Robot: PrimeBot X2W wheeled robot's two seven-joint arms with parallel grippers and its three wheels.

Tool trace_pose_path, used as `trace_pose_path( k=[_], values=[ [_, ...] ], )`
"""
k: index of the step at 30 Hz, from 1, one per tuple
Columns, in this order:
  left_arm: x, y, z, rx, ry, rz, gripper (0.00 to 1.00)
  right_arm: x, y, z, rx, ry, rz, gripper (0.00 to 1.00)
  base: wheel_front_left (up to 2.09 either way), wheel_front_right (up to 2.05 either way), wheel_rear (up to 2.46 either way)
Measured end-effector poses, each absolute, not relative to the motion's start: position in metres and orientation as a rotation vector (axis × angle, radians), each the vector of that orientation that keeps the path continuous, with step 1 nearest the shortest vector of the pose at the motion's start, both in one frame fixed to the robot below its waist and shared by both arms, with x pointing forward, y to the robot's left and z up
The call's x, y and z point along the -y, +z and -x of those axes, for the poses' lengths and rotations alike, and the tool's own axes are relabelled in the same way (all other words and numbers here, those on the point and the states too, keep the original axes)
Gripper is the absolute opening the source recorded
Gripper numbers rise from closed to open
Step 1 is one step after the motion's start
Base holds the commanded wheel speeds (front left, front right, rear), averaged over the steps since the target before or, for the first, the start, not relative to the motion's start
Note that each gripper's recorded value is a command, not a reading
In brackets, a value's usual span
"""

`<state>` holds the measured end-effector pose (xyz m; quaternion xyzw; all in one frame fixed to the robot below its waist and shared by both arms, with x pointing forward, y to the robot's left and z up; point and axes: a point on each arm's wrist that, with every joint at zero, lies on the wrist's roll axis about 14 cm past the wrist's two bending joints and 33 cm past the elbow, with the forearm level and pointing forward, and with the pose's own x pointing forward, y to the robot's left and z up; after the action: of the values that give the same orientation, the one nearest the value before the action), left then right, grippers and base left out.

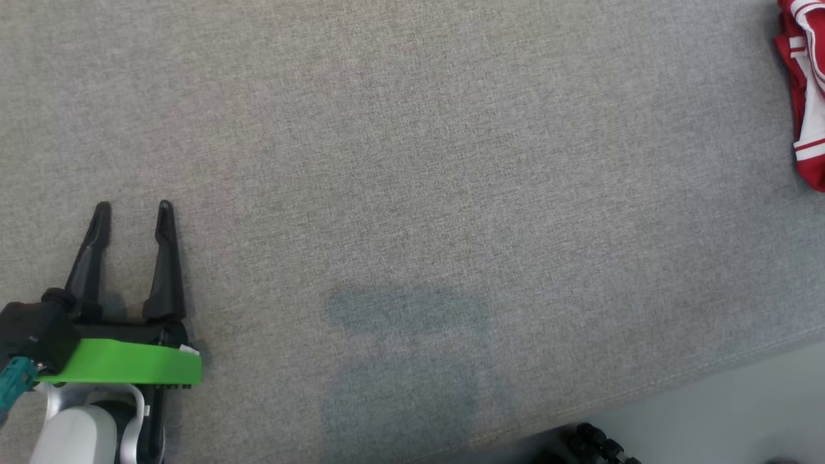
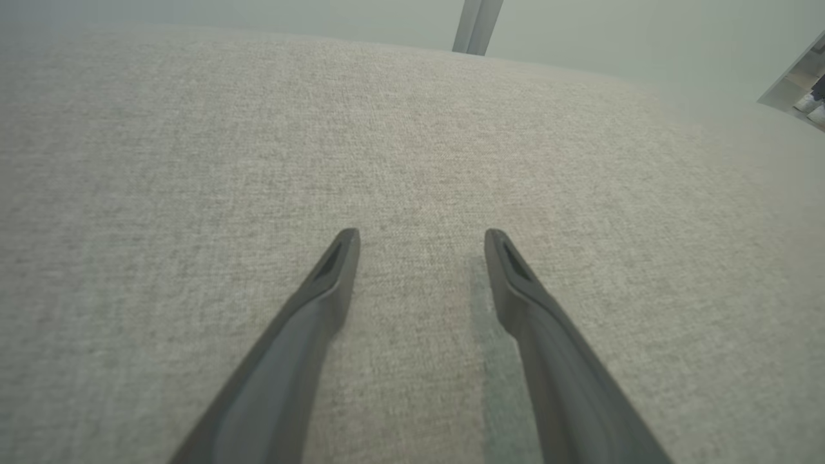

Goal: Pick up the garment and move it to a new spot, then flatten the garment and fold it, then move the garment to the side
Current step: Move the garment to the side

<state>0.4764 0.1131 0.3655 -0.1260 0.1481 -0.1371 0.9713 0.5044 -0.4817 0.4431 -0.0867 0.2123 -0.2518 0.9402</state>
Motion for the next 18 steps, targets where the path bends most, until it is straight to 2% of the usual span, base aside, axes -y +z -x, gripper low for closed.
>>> trace_pose_path(
  k=[5, 10, 18],
  values=[
    [-0.113, 0.375, -0.468, -0.27, -0.25, 0.288, 1.0, 0.463, 0.481, -0.522, -0.274, -0.44, 0.207, 1.0, 0.0, 0.0, 0.0],
    [-0.129, 0.39, -0.45, -0.238, -0.187, 0.288, 1.0, 0.418, 0.512, -0.522, -0.133, -0.282, 0.234, 1.0, 0.0, 0.0, 0.0],
    [-0.16, 0.417, -0.421, -0.187, -0.108, 0.25, 1.0, 0.357, 0.532, -0.478, 0.0, -0.109, 0.171, 1.0, 0.0, 0.0, 0.0]
  ],
)
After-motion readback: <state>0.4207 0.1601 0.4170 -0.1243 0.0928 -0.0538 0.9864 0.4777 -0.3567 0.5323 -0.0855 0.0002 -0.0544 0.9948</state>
